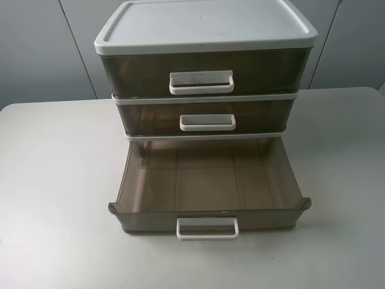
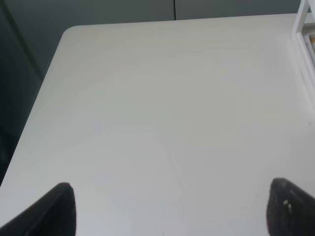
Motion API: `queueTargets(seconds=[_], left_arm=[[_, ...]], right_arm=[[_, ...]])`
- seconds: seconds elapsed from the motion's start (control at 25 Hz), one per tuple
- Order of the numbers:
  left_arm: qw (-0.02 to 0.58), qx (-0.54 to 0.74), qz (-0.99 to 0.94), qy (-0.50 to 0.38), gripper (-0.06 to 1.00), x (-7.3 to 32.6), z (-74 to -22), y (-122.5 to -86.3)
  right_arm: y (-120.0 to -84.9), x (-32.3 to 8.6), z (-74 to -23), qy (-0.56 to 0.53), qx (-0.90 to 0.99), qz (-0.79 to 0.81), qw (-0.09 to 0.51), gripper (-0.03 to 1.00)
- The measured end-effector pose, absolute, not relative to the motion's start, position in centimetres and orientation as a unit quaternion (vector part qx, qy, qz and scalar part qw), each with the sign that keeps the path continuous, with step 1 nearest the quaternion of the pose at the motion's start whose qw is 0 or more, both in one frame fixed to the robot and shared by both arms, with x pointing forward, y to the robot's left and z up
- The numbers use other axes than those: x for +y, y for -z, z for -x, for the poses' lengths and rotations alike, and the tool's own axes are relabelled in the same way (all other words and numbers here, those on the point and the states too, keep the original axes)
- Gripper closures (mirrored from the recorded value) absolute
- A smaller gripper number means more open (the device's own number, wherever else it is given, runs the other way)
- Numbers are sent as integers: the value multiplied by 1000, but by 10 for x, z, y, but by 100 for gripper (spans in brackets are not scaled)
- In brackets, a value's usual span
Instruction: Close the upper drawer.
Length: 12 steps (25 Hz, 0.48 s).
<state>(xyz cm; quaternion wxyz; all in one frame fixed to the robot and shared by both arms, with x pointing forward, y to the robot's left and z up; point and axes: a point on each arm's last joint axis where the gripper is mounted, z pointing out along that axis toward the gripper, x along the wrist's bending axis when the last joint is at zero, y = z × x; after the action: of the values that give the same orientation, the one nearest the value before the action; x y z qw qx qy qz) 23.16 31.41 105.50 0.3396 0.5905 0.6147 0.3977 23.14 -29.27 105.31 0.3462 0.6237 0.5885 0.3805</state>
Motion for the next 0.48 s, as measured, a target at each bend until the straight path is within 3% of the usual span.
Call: queueTargets(seconds=[0.48], left_arm=[[339,613,-592,-398,20,314,-232,-1055]], right_arm=[[-1053,-293,-231,-380,590,-623,347,33]])
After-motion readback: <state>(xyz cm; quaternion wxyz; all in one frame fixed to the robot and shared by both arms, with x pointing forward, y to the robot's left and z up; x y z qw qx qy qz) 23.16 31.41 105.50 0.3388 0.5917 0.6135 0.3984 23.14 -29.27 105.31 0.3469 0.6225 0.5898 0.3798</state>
